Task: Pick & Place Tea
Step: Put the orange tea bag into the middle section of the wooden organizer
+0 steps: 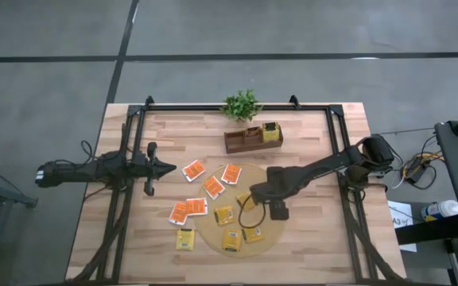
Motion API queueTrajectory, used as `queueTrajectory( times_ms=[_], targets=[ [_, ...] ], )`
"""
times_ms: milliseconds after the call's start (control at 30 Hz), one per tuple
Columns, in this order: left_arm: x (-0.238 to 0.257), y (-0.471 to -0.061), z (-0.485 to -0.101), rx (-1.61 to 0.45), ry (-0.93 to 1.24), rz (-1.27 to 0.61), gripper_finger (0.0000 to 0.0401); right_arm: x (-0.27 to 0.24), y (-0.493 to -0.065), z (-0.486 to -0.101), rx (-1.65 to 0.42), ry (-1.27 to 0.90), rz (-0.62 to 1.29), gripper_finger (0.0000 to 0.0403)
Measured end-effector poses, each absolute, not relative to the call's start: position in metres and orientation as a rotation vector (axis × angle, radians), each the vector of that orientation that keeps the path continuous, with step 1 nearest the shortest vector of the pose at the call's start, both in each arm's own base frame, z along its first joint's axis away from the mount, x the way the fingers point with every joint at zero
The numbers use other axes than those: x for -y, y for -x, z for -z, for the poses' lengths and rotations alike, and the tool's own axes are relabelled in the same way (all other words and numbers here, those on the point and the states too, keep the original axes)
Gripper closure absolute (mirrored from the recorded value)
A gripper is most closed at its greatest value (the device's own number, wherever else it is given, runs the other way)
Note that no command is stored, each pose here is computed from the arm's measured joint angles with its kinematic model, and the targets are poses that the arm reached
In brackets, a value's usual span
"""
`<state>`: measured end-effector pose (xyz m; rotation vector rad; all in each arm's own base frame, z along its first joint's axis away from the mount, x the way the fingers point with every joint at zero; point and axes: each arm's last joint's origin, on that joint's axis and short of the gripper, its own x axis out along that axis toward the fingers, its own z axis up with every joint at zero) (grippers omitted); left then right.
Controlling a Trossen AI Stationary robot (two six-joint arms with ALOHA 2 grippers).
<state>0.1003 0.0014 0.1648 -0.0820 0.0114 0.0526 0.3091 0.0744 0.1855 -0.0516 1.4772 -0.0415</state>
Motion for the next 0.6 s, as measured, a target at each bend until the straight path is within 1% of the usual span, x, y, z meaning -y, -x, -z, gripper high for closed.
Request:
queueTrajectory(
  times_ms=[133,333,600],
  targets=[
    [-0.001,-0.100,-0.165,-0.011,0.082,-0.053,0.0401,-0.077,-0.307,-0.184,-1.478,0.081,0.059,0.0174],
    [-0.001,-0.100,-0.165,-0.011,0.082,-0.053,0.0401,-0.078,-0.308,-0.186,-1.423,0.175,0.188,0.0175],
    [-0.001,-0.100,-0.165,-0.011,0.082,-0.053,0.0401,-0.086,-0.306,-0.186,-1.413,0.162,0.193,0.0175]
  ],
)
